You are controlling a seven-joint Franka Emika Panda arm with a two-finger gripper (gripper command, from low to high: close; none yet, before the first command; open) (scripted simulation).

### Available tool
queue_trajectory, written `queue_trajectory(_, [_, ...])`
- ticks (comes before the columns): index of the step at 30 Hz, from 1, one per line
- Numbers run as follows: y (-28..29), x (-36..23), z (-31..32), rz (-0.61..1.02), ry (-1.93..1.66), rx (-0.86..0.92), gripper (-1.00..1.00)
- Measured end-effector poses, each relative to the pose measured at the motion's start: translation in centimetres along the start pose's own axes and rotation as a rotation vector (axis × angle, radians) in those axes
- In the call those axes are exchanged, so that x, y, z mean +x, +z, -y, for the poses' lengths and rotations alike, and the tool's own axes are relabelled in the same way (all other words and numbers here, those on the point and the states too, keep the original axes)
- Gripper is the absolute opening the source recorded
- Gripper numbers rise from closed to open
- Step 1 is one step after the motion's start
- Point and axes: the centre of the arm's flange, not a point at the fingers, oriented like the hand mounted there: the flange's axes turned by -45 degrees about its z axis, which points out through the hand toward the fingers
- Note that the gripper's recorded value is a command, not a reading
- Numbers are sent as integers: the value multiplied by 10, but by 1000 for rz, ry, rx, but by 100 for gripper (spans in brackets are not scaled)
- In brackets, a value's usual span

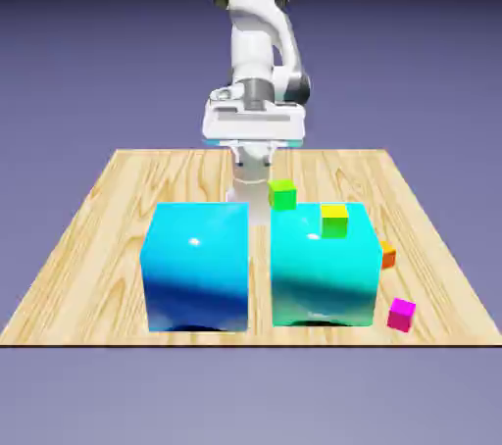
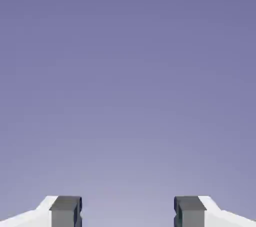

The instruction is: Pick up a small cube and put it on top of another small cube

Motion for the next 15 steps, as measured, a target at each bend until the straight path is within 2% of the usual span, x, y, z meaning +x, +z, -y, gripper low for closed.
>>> queue_trajectory(7, [60, -39, 174, 284, -699, 189, 0])
queue_trajectory(10, [69, -76, 247, 377, -1007, 270, 0])
queue_trajectory(15, [84, -151, 322, 497, -1417, 389, 0])
